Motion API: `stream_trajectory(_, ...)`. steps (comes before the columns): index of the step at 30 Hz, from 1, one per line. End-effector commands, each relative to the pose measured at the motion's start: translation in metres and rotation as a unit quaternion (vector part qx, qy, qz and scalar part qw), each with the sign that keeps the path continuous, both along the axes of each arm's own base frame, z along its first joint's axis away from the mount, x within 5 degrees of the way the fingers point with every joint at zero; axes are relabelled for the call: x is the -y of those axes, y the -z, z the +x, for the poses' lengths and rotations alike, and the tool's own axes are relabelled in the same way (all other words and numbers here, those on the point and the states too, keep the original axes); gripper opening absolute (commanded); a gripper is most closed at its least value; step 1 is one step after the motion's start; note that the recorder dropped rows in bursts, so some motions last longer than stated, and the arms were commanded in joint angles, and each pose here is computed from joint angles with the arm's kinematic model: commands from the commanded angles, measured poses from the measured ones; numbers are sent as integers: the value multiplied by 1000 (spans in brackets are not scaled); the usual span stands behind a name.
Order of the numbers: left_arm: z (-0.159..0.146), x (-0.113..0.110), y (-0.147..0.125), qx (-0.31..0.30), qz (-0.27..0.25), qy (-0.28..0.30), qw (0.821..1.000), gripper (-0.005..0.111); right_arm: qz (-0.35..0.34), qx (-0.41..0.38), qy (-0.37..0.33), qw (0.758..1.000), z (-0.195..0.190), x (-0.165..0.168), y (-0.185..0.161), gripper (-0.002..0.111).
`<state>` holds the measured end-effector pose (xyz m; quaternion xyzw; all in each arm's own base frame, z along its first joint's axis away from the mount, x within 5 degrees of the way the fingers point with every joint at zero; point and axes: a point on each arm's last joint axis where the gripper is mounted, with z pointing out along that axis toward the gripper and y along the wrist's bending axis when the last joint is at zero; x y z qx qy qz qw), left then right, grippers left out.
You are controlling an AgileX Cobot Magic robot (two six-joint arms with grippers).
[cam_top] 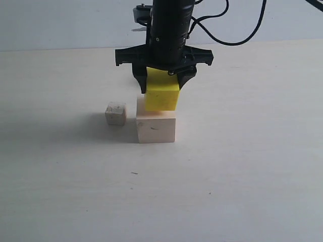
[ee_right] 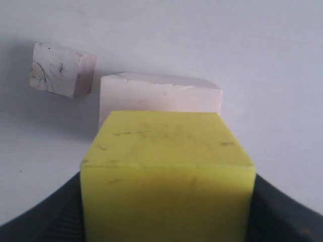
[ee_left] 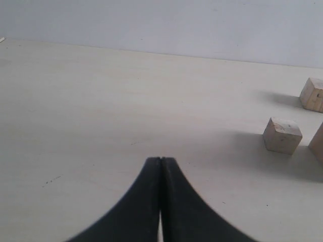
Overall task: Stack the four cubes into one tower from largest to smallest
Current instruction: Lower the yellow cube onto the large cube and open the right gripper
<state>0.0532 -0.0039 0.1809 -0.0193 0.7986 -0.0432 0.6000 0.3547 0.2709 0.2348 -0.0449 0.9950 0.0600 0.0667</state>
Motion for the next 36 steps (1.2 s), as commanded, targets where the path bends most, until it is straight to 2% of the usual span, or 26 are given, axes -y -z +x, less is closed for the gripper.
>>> stream_trajectory(1,0,0,0,6,4,3,1000,0,-3,-2,0,1000,2,0,5,0)
stream_trajectory(27,0,0,0,6,4,3,1000,0,13,-5,8,1000,2,-3,5,0)
stream_trajectory(36,0,0,0,6,4,3,1000,0,3,-17,8,1000,5,-5,20,0)
